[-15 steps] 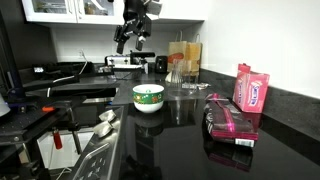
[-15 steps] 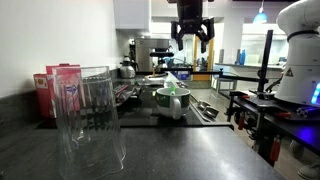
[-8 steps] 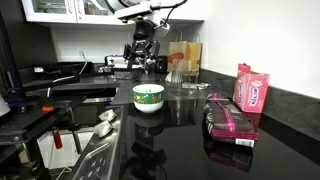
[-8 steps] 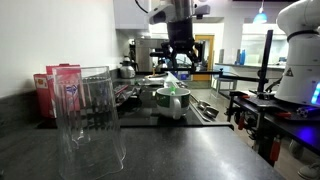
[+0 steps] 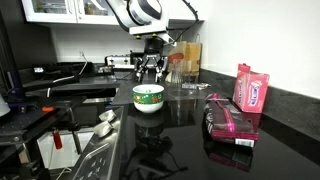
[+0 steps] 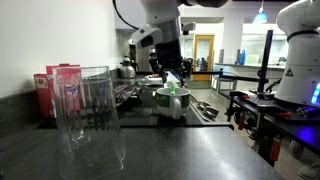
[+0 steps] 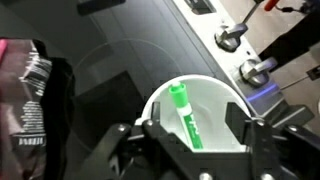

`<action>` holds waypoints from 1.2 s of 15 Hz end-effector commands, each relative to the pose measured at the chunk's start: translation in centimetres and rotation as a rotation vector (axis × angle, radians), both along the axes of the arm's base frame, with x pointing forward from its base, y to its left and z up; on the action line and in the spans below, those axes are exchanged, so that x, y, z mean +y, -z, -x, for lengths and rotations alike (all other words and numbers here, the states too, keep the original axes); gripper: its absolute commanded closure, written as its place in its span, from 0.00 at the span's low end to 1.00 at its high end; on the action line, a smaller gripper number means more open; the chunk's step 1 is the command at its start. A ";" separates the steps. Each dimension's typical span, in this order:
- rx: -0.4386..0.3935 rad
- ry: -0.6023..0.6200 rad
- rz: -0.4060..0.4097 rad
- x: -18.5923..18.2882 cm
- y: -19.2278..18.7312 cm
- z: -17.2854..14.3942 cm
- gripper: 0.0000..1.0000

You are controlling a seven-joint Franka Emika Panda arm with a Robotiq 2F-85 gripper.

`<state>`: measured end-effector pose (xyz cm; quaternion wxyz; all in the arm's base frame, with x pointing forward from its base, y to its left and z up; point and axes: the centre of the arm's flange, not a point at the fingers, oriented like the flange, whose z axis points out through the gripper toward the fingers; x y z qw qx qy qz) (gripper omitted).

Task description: Pick up the marker from the cup and put it on the stove

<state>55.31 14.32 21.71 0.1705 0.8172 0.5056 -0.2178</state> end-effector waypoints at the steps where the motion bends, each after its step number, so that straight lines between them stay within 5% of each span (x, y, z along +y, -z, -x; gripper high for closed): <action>1: 0.040 -0.043 0.020 1.4 1.1 -2.1 0.28; 14: 0.132 -0.087 0.104 0.2 4.7 -1.4 0.60; 15: 0.131 -0.095 0.113 0.1 4.8 -1.3 0.67; 16: 0.130 -0.109 0.127 0.1 4.9 -1.2 0.84; 18: 0.130 -0.130 0.136 0.1 5.0 -1.1 0.92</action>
